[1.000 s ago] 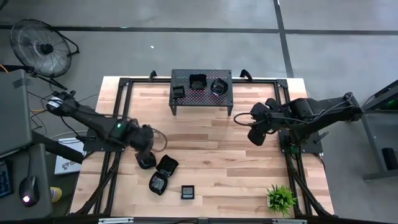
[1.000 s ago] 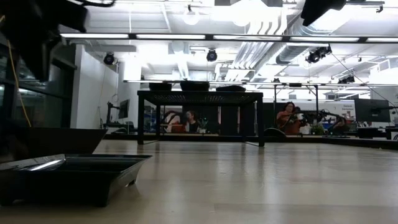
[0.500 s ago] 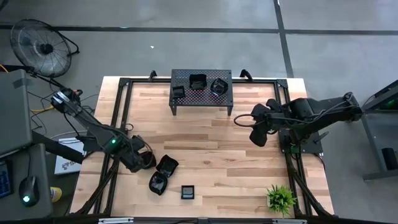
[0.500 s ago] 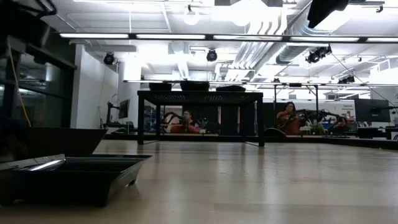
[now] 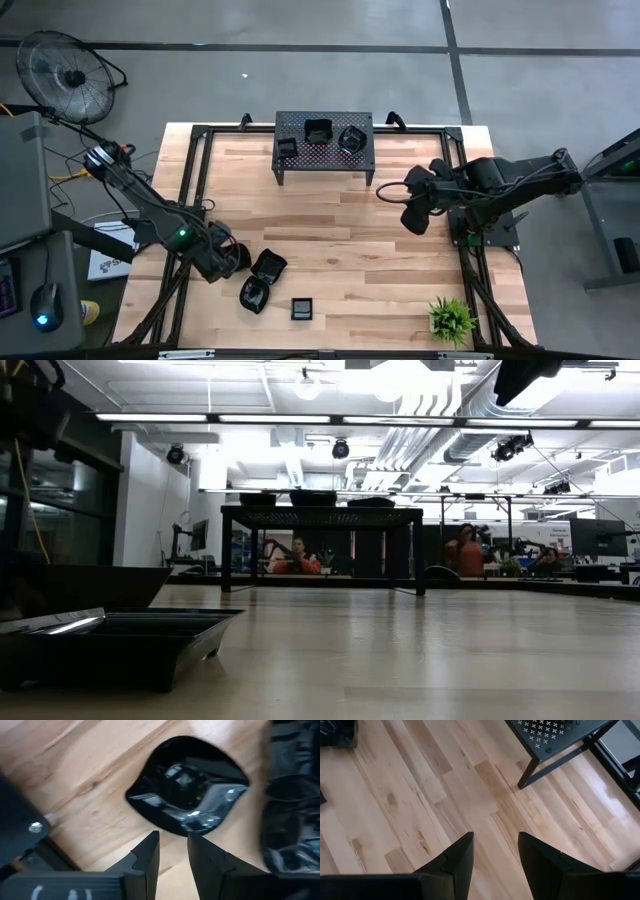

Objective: Pick & Place Mini shaped plates
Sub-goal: Stack the leaf-shaped plate on top of the leaf-shaped plate on the shelf

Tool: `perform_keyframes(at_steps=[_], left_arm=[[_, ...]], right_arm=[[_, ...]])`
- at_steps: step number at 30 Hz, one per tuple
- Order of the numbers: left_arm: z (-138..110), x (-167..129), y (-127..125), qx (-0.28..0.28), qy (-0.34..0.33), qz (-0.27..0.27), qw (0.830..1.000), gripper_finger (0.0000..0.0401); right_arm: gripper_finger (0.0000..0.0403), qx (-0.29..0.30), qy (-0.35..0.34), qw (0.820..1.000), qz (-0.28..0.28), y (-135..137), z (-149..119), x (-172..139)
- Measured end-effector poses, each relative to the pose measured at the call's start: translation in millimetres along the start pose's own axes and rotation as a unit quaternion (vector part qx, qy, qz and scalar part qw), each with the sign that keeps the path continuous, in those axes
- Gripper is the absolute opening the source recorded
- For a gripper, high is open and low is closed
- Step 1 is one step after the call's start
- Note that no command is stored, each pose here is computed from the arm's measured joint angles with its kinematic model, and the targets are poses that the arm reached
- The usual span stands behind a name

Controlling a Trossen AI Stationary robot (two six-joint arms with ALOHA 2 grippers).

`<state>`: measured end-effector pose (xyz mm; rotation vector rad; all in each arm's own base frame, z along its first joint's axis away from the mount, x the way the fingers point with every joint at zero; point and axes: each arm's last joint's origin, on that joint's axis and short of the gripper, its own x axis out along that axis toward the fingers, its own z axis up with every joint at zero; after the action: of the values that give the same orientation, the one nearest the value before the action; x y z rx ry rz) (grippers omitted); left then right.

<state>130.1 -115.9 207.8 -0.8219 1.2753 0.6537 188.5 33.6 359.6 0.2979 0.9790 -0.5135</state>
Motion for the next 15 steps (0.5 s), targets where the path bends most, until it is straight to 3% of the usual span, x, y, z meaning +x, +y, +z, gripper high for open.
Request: perform_keyframes(at_steps=[6, 15], left_arm=[[-0.5, 4.6, 4.4, 0.003, 0.005, 0.050, 0.999, 0.0097], [13.4, 18.0, 2.0, -0.040, -0.001, 0.059, 0.997, 0.0097]], right_arm=[[0.0149, 0.016, 0.004, 1.000, 0.004, 0.2, -0.2, 0.0], [0.0149, 0.026, 0.015, 0.999, 0.020, 2.9, -2.3, -1.0]])
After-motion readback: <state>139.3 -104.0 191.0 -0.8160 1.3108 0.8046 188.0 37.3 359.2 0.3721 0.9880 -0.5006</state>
